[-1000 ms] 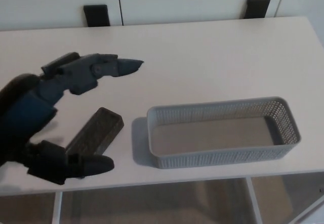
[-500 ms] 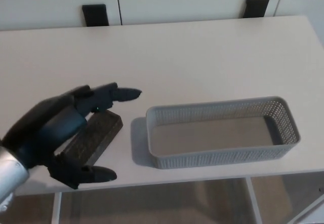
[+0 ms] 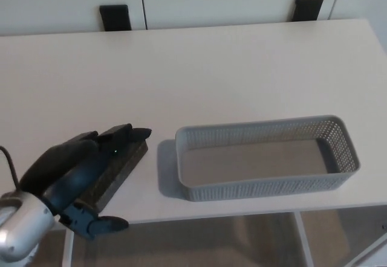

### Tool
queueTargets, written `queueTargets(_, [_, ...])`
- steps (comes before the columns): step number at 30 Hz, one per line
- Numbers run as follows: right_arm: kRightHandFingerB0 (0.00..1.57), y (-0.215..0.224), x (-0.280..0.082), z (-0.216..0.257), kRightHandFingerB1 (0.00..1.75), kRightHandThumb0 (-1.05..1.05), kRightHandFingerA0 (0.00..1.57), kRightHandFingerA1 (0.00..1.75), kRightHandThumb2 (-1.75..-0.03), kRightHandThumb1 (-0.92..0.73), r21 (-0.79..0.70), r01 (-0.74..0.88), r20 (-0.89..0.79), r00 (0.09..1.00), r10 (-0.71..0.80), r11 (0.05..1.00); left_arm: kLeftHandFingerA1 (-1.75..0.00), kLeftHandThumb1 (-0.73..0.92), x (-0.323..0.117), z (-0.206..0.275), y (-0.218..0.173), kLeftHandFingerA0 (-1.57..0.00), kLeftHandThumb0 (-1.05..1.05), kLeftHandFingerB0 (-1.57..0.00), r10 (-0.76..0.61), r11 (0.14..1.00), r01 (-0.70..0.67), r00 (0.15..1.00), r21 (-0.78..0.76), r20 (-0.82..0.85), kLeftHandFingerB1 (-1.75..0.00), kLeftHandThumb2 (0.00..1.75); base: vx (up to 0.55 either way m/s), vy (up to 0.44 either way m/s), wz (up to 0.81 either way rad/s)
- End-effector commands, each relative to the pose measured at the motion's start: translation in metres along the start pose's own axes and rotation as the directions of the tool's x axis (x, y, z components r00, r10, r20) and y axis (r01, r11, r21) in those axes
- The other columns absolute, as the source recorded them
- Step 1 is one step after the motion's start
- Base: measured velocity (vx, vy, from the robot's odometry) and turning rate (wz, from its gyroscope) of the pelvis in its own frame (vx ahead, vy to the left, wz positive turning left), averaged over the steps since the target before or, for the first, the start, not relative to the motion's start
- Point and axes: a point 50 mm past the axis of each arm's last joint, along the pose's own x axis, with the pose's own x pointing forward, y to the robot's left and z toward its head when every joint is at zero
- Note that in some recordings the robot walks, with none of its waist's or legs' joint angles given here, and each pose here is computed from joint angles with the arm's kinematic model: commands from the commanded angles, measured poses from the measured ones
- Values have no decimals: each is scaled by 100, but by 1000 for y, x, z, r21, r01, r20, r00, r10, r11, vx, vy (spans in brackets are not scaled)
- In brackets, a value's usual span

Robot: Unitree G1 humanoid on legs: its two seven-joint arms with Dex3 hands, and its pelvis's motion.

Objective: The robot walks towards a desk on which an eraser is kept on the left hand side and a container is kept on the right hand side. The robot picks up the eraser using its left hand and places it in the container.

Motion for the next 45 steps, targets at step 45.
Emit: queueTargets(45, [31,-6,-1,3,34,-60,46,45,-56,-50,-38,34,11,999,-34,999,-53,22,21,-41,-12,-5,-24,0,363,903,-260,887,341,-285,-47,80,0,0,0])
